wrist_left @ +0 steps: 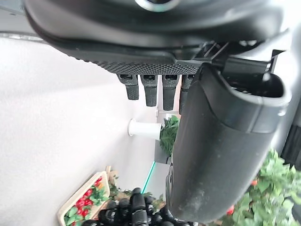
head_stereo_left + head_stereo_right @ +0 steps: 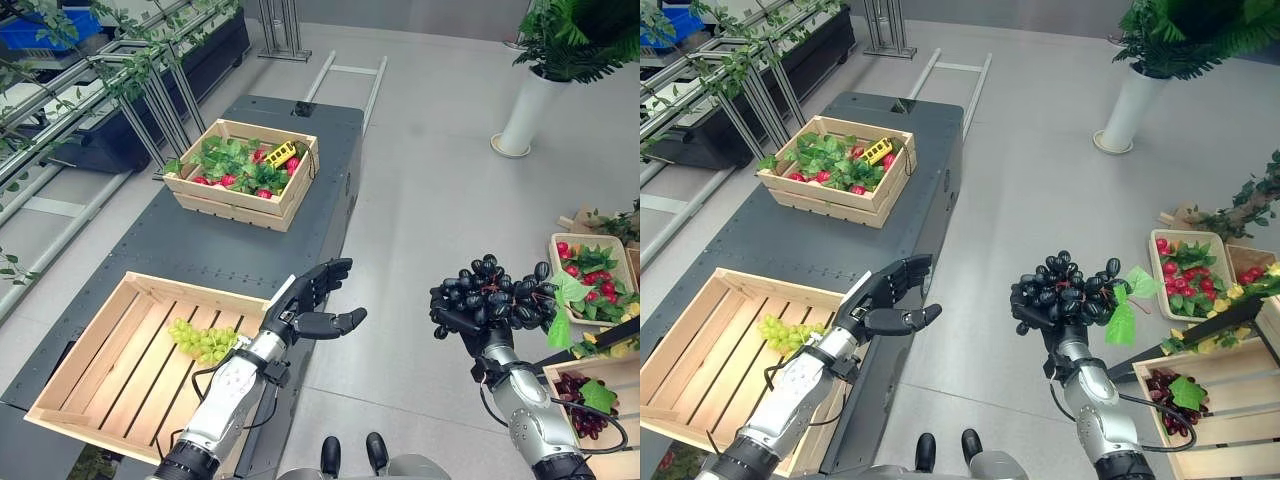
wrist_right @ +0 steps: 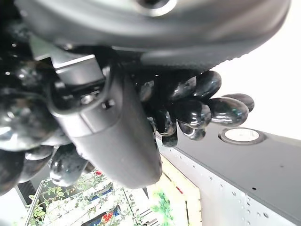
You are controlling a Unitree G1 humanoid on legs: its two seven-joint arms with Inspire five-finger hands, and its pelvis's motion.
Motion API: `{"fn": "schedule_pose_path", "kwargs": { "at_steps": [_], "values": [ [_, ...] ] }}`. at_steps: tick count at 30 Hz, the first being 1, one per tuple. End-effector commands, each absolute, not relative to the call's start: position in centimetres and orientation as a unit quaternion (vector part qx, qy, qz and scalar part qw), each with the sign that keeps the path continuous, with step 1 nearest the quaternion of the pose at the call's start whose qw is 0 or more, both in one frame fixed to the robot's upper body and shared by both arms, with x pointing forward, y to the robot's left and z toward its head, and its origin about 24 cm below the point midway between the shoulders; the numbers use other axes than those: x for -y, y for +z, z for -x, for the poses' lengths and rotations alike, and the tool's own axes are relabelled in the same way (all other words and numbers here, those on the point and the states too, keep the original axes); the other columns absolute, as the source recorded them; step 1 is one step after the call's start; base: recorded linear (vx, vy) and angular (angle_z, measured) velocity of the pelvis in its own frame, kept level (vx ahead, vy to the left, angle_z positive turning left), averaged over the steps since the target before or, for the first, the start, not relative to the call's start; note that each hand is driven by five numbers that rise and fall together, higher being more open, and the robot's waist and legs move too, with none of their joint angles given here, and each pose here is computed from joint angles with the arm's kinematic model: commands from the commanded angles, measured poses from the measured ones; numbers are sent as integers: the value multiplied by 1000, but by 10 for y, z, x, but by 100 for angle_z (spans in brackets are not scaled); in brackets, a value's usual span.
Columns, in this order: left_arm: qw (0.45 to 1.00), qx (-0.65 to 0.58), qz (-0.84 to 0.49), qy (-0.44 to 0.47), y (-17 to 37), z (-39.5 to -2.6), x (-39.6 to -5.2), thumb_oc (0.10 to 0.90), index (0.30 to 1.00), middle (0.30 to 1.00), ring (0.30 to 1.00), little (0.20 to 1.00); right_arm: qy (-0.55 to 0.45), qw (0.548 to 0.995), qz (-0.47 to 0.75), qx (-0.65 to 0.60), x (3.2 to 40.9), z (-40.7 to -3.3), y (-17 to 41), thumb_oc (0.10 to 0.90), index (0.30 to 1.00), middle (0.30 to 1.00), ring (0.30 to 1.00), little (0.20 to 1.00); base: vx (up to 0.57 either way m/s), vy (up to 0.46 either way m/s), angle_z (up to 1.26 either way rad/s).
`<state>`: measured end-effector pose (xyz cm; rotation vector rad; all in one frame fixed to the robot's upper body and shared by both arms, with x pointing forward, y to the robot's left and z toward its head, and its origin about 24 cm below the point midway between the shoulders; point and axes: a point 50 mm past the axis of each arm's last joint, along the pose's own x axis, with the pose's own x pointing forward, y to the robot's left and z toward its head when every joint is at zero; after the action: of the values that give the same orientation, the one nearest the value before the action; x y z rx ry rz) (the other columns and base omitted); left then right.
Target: Pick up the fruits from the basket on one side to the basket on the other side
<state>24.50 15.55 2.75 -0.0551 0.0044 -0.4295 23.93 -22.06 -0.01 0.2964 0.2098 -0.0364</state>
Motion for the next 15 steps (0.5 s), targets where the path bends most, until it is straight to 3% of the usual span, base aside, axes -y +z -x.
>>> {"fn": "schedule_pose_path", "kwargs": {
  "at_steps": [1,5,10,15],
  "values": [
    [968,80,41,-233,56,-256,-146,800,900,900,900,900,-12,985,-157,66,229,-260,59,400,300,300,300,300,-2,34,-1],
    [978,72,25,-195,54,-255,-160,800,900,900,900,900,25,984,-167,62,218,-268,59,400,300,300,300,300,-52,-24,-32],
    [996,20,17,-81,41,-258,-194,800,900,900,900,900,87,980,-177,34,177,-279,43,400,300,300,300,300,-73,-140,-121],
    [995,-21,88,-51,27,-258,-186,800,900,900,900,900,88,980,-178,11,166,-285,40,400,300,300,300,300,-44,-248,-90]
  ]
}}
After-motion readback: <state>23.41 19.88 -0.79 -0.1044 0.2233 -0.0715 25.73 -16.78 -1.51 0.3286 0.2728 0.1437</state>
